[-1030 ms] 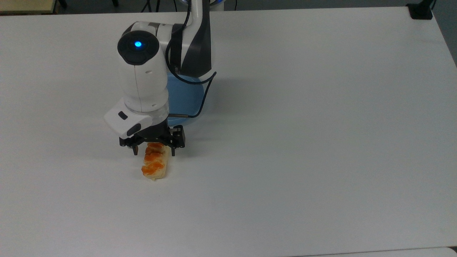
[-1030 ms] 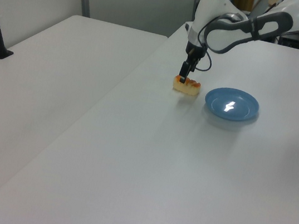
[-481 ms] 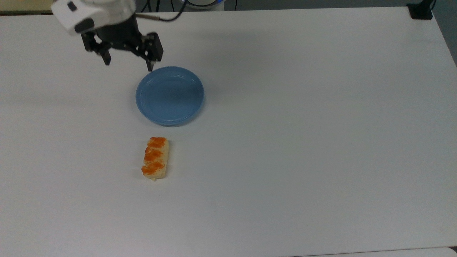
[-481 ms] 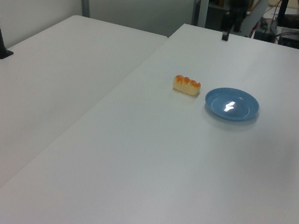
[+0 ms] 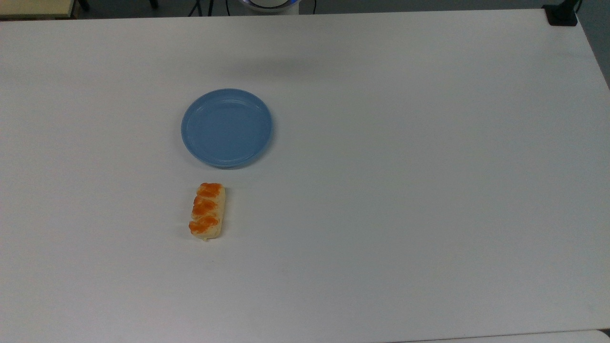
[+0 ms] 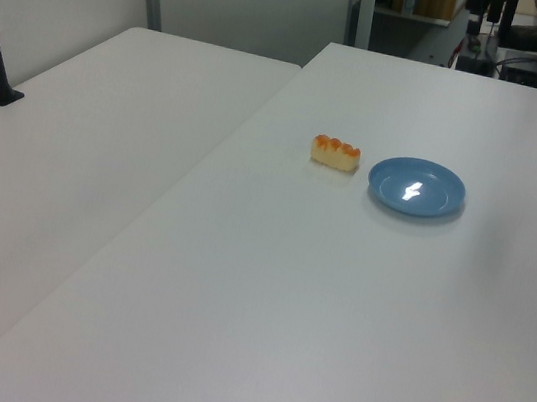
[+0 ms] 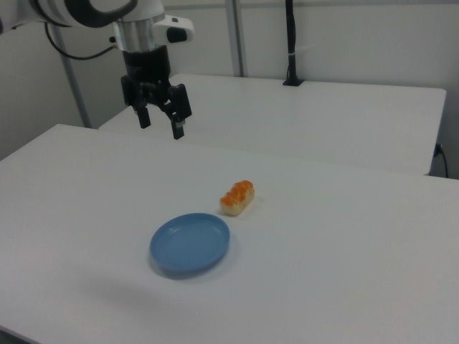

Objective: Put the bread on the table

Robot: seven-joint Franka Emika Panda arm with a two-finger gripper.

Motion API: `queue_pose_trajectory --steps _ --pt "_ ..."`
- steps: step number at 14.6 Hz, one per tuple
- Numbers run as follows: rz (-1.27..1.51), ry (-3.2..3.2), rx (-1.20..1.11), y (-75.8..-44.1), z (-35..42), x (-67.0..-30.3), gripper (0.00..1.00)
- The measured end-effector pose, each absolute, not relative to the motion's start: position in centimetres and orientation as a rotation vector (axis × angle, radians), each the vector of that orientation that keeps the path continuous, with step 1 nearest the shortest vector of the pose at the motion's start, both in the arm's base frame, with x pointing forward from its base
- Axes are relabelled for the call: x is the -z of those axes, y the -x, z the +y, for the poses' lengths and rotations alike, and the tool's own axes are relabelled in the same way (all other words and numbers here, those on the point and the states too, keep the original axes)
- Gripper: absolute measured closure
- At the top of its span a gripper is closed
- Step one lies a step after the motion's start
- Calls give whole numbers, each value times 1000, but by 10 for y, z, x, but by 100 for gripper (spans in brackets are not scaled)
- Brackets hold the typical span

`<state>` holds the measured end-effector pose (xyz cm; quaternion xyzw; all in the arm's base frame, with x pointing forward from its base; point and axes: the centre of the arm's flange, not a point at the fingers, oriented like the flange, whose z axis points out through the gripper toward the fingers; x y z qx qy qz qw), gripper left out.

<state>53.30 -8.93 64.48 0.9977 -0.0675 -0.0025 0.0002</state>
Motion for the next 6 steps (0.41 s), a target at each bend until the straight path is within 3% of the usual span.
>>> queue_pose_trajectory --steps 3,6 --pt "-164 -3142 0 -528 -74 -644 0" --pt "-143 -3135 -70 -545 -68 -630 0"
